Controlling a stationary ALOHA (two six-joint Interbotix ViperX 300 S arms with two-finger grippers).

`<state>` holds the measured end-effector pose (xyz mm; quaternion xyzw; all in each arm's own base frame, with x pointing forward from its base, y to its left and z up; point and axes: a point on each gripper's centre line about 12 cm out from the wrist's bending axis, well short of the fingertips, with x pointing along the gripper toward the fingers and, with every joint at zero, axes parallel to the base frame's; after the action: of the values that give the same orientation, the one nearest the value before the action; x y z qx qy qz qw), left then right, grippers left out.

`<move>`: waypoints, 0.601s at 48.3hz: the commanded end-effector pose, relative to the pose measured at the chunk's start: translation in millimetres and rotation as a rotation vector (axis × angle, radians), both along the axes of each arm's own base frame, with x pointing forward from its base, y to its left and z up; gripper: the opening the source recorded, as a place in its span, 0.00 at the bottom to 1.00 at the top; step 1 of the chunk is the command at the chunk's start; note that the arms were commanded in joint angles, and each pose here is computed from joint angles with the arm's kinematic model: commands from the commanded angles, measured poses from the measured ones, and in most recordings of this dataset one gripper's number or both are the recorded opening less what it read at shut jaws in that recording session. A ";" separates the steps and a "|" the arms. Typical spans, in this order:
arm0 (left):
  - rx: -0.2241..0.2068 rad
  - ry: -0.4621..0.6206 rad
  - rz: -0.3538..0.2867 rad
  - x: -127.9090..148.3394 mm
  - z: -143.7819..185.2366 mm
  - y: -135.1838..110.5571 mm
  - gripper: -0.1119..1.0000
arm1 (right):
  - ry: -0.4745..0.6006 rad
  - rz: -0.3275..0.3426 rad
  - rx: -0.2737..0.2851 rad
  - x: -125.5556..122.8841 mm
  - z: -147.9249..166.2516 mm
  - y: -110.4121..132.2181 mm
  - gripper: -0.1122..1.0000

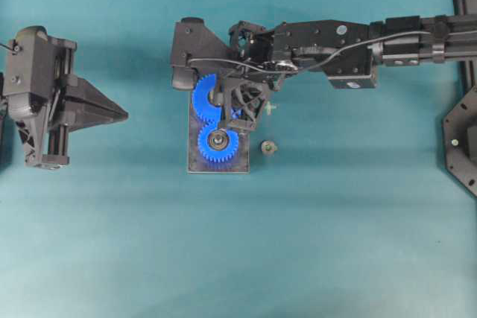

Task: Insert the washer onto the shaft.
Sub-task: 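Carry the washer over the upper gear's shaft and lower it on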

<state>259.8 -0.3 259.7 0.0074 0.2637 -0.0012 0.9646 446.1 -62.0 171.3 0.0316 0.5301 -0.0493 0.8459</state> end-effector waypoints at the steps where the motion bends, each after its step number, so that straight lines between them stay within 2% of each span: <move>1: 0.000 -0.023 -0.001 0.9 6.0 -0.4 0.11 | -0.025 -0.019 0.001 3.3 11.3 -4.8 0.39; 6: 0.000 -0.026 -0.001 1.2 6.7 -0.4 0.11 | -0.016 -0.020 0.001 3.5 12.3 -4.9 0.41; 8: 0.000 -0.026 -0.001 1.2 6.7 -0.4 0.11 | -0.020 -0.023 0.001 4.2 14.4 -5.7 0.50; 12: 0.000 -0.025 -0.001 1.1 6.6 -0.4 0.11 | -0.028 -0.031 0.003 5.6 17.0 -7.4 0.73; 15: 0.001 -0.026 -0.002 1.2 6.7 -0.3 0.11 | -0.034 -0.034 0.003 6.0 19.4 -8.1 0.84; 24: 0.001 -0.026 -0.002 1.2 6.7 -0.3 0.11 | -0.072 -0.026 -0.005 1.7 37.6 -6.1 0.83; 29: 0.001 -0.025 -0.002 1.0 6.1 -0.3 0.11 | -0.080 -0.018 -0.006 -9.2 48.3 -0.9 0.83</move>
<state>259.3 -0.3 258.5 0.0074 0.2652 -0.0012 0.9642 444.0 -69.0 189.0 0.0386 0.5225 -0.0599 0.8497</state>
